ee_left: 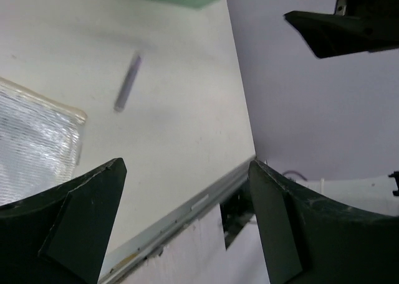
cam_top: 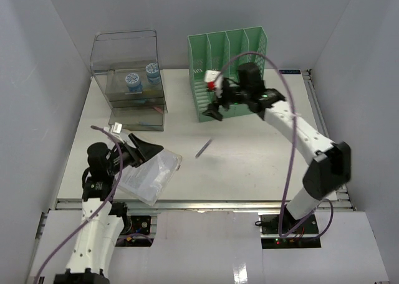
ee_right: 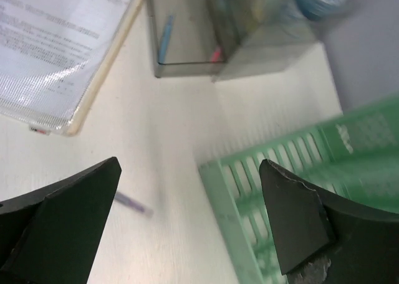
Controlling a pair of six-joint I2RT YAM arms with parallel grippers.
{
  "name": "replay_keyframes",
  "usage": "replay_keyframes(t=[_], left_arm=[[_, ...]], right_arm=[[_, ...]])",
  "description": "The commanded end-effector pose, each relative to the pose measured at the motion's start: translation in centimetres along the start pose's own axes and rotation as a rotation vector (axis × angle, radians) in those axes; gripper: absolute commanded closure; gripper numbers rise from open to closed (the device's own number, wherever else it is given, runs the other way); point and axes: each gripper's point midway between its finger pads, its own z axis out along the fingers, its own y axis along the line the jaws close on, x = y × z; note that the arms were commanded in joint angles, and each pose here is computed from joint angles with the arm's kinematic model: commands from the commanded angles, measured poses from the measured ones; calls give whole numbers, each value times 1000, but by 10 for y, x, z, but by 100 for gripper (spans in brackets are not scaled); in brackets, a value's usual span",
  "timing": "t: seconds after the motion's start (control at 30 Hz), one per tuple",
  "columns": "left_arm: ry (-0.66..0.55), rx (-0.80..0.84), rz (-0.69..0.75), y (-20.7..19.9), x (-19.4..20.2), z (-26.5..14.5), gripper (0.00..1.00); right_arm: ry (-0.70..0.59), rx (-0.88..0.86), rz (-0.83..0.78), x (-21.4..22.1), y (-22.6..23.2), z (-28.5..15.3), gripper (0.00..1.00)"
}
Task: Organize the desk
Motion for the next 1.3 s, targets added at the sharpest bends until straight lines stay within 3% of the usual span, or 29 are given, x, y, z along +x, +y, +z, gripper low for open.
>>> replay_keyframes(t=[0.0,0.1,0.27,0.47,0.73,0.9,1.27], left_arm=[[165,53,109,-29,32,54,10],[283,-9,263,-41,68,100,10],[476,-308,520,29,91,163,14],[482,-434,751,54,74,208,19],[543,-471,821,70,88,246,35],[603,-514,829,86,106,248,44],[577,-657,839,102,97,228,87]], right_arm=[[-58,-153,266,53,59,-78,1],[-52,-88,380,89,77,-116,0],[-89,26,515,116,94,-160,0],[-106,134,486,129,103,-182,2],[-125,164,505,136,100,-191,2],[-128,184,493,133,99,-195,2],[-134,202,490,131,97,-200,2]])
